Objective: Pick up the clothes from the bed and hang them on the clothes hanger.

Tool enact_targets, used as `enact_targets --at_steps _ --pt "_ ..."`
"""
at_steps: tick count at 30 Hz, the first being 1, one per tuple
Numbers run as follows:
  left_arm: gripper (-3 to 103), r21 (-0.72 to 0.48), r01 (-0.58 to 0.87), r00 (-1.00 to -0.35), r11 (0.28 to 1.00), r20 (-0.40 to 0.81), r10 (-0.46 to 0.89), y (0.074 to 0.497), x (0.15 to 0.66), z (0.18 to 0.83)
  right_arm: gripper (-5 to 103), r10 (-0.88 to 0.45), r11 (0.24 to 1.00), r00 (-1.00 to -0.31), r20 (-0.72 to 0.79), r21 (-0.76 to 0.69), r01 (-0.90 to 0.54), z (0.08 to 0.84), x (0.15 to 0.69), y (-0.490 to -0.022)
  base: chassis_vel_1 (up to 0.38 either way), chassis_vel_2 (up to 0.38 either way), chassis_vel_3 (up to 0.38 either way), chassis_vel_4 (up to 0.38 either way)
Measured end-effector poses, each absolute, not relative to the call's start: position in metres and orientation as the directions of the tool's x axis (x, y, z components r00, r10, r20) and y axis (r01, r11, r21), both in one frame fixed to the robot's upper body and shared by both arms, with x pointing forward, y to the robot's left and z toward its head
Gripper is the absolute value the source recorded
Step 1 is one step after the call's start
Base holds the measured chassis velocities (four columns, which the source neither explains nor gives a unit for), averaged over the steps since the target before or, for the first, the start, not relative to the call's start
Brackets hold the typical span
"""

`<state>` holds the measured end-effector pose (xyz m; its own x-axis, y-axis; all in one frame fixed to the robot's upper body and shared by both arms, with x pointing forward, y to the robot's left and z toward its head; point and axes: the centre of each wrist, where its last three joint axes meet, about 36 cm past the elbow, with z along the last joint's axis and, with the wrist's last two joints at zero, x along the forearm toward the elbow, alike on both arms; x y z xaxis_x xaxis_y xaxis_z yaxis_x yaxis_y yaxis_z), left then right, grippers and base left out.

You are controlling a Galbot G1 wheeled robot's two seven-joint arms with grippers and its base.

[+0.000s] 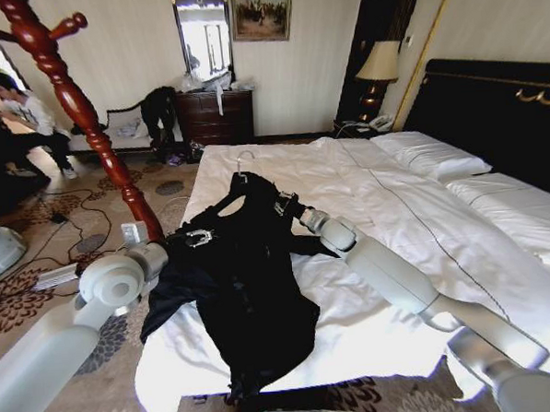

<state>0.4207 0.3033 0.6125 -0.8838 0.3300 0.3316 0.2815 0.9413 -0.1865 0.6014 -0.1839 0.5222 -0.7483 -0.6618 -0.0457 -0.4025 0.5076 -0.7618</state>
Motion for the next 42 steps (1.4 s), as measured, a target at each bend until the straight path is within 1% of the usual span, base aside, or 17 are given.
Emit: enact_targets --at_steps 1,3,6,15,22,34,39,42 --pt "92 -0.183 0.280 -0.885 0.942 0.331 0.327 0.304 0.421 0.613 19 -0.667 0.507 -0.744 -0.051 -0.763 -0.402 0.524 0.602 -0.179 0.000 0.000 0.000 0.000" --pt "92 -0.180 0.279 -0.887 0.943 0.328 0.325 0.305 0.421 0.614 19 -0.673 0.505 -0.738 -0.055 -0.763 -0.404 0.526 0.603 -0.174 0.000 0.000 0.000 0.000" --pt "82 -0.178 0.282 -0.891 0.943 0.316 0.326 0.306 0.420 0.616 19 -0.693 0.496 -0.719 -0.059 -0.762 -0.416 0.527 0.602 -0.159 0.000 0.000 0.000 0.000" --pt "82 -0.186 0.302 -0.887 0.935 0.305 0.347 0.305 0.417 0.614 19 -0.703 0.488 -0.709 -0.056 -0.762 -0.425 0.526 0.601 -0.152 0.000 0.000 0.000 0.000" --pt "82 -0.150 0.287 -0.883 0.946 0.340 0.322 0.313 0.422 0.616 19 -0.715 0.469 -0.698 -0.044 -0.771 -0.431 0.524 0.600 -0.146 0.000 0.000 0.000 0.000" --pt "82 -0.126 0.270 -0.887 0.955 0.354 0.297 0.316 0.427 0.610 19 -0.726 0.460 -0.687 -0.037 -0.769 -0.444 0.521 0.598 -0.139 0.000 0.000 0.000 0.000" --pt "82 -0.114 0.289 -0.890 0.951 0.333 0.310 0.317 0.427 0.610 19 -0.728 0.464 -0.684 -0.041 -0.764 -0.448 0.522 0.598 -0.137 0.000 0.000 0.000 0.000" --pt "82 -0.127 0.309 -0.892 0.942 0.305 0.334 0.318 0.427 0.608 19 -0.730 0.474 -0.682 -0.046 -0.753 -0.457 0.524 0.599 -0.136 0.000 0.000 0.000 0.000"
